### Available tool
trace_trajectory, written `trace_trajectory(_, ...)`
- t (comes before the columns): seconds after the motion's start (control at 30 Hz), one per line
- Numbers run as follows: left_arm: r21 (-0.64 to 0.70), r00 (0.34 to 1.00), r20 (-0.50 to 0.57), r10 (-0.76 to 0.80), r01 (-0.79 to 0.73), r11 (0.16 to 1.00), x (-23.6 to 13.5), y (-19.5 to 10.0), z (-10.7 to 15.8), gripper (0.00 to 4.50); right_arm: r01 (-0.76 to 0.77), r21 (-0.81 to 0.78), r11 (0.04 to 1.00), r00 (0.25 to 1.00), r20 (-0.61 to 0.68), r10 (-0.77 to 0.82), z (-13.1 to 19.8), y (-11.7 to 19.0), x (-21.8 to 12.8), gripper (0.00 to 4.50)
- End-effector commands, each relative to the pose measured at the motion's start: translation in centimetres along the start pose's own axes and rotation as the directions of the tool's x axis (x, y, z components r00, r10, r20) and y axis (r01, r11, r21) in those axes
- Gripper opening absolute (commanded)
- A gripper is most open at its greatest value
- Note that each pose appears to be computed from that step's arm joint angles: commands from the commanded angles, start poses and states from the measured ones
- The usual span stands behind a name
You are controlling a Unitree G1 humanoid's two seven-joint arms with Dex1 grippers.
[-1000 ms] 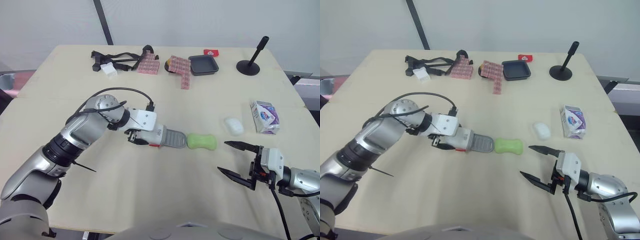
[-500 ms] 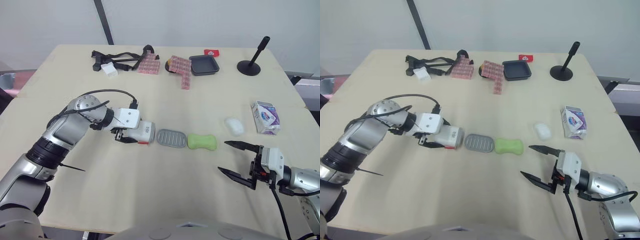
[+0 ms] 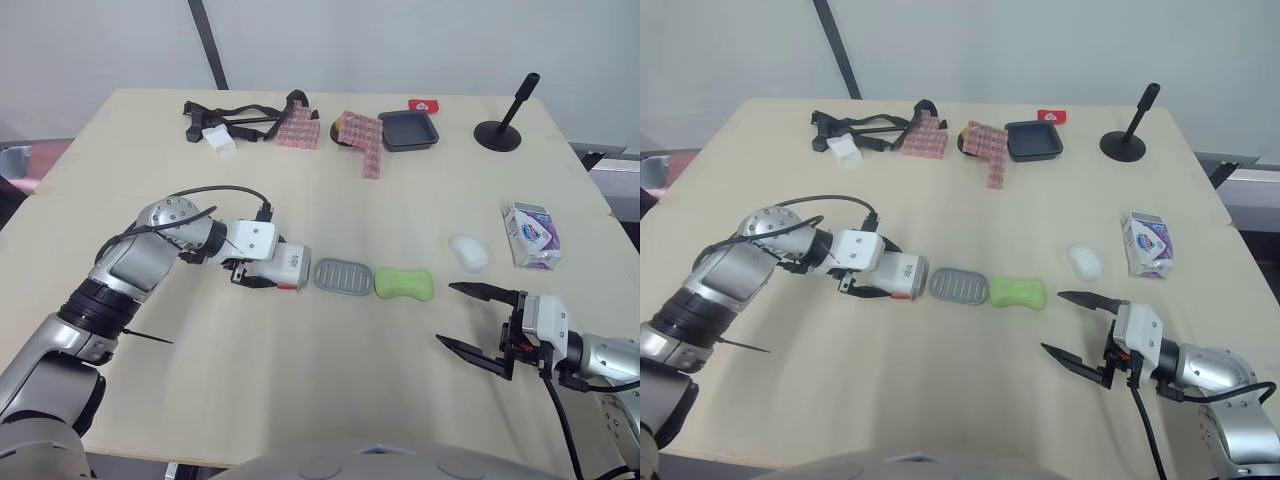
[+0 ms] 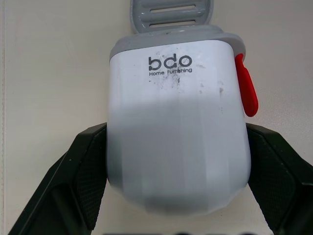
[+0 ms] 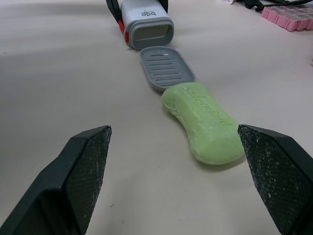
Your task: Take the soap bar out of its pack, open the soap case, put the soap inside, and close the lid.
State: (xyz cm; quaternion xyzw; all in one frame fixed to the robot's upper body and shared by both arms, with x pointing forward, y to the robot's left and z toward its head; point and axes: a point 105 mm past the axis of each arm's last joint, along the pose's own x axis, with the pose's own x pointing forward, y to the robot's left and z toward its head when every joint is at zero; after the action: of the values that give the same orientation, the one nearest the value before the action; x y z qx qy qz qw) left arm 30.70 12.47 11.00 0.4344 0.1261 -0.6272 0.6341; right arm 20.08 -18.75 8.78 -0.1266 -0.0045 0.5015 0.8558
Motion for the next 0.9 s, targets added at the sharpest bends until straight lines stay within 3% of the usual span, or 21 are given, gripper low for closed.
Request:
trace_trajectory(0.03,0.003,1.000,0.014,0.025,-0.025,1.000,-0.6,0.4,0.3,3.47,0.005,-0.027,1.000,1.000,0.009,-0.005,0.7,-0.3,-0.3,4.45)
trace_trajectory(0.07,-0.005,1.000,0.020,0.024,-0.024,1.000,-0.6,0.4,0.3,3.47,0.006,-0.027,1.000,1.000,0.009,-0.005,0.7,-0.3,-0.3,4.45)
trace_trajectory(0.1,-0.009,0.999,0.024,0.024,-0.023,1.000,-0.6,0.5,0.4,4.49,0.006,-0.027,1.000,1.000,0.010,-0.006,0.7,-0.3,-0.2,4.50)
trace_trajectory(0.33,-0.012,0.999,0.036,0.017,-0.017,1.000,-1.2,0.6,0.6,4.50,0.007,-0.023,1.000,1.000,0.008,-0.007,0.7,-0.2,-0.2,4.50)
trace_trajectory(0.53,-0.020,0.992,0.120,0.027,-0.025,0.999,-2.7,1.0,1.9,4.50,0.005,-0.022,1.000,1.000,0.007,-0.005,0.7,-0.3,-0.2,4.50)
trace_trajectory(0.67,-0.060,0.964,0.249,0.092,-0.079,0.995,-3.9,1.7,3.6,4.50,0.005,-0.023,1.000,1.000,0.005,-0.005,0.8,-0.4,-0.3,4.50)
trace_trajectory(0.8,-0.144,0.896,0.390,0.211,-0.167,0.975,-5.0,2.1,4.8,4.50,0.004,-0.029,1.000,1.000,-0.003,-0.004,1.0,-0.7,-0.4,4.50)
trace_trajectory(0.9,-0.191,0.856,0.439,0.272,-0.206,0.960,-5.5,0.2,4.3,4.50,-0.006,-0.050,0.999,1.000,-0.019,0.005,1.3,-0.9,-0.5,4.50)
